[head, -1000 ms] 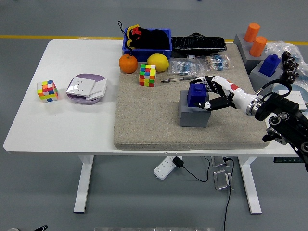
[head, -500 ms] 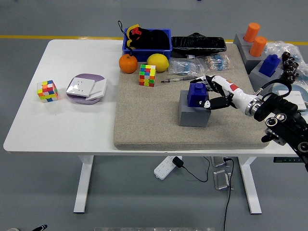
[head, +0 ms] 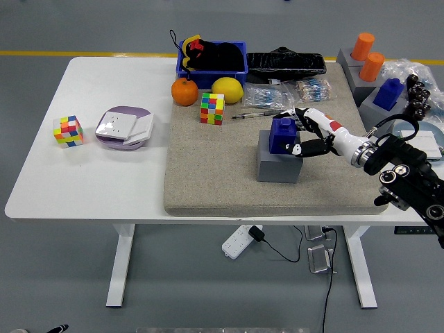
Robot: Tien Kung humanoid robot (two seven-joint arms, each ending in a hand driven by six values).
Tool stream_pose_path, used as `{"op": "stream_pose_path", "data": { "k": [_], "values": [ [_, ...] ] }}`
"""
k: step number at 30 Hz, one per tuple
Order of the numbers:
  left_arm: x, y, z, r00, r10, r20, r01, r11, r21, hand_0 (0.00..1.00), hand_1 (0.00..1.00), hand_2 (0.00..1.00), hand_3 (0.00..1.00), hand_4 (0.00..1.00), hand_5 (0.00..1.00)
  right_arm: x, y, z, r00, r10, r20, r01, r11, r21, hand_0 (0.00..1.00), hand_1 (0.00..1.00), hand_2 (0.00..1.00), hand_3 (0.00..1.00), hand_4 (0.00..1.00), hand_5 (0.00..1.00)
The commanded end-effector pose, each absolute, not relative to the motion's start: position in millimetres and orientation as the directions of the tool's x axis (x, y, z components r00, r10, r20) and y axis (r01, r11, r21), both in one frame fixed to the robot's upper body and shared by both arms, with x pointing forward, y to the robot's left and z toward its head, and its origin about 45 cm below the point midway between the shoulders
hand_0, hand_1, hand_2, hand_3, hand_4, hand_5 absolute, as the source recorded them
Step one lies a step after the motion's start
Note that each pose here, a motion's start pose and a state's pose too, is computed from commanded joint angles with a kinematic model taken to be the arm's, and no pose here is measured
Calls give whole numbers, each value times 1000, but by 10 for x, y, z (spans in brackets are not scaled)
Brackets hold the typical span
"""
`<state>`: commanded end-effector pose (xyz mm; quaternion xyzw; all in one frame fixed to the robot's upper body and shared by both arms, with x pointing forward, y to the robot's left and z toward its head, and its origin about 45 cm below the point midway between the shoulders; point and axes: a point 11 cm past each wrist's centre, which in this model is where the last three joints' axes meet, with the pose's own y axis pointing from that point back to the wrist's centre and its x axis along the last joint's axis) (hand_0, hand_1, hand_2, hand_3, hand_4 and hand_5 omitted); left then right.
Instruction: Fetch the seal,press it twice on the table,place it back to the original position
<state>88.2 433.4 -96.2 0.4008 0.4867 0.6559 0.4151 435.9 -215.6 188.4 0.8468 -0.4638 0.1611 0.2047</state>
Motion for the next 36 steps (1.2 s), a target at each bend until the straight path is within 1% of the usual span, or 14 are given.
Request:
{"op": "stream_pose_path", "data": {
  "k": [12, 20, 27, 36],
  "values": [
    [887, 4319, -967, -339, 934, 117, -158, -179, 971, 824, 814, 786, 823, 745, 414, 4408, -2136, 2069, 501, -722, 477, -856, -495, 149, 633, 475, 457, 496, 525, 2],
    [882, 4325, -966, -344, 932, 117, -158, -180, 971, 824, 814, 786, 823, 746, 413, 4428, -2246, 2249, 484, -706, 517, -859, -497, 125, 632, 470, 457, 498, 527, 2],
    [837, 4330, -974, -346, 931, 119, -150, -180, 972, 824, 814, 786, 823, 746, 413, 4441, -2620, 2348, 418, -727, 545, -895, -432, 110, 633, 469, 455, 498, 531, 2],
    [866, 4313, -974, -346, 931, 114, -158, -178, 971, 824, 814, 786, 823, 747, 413, 4386, -3062, 2229, 344, -766, 543, -935, -330, 128, 634, 468, 454, 497, 536, 2]
  ]
}}
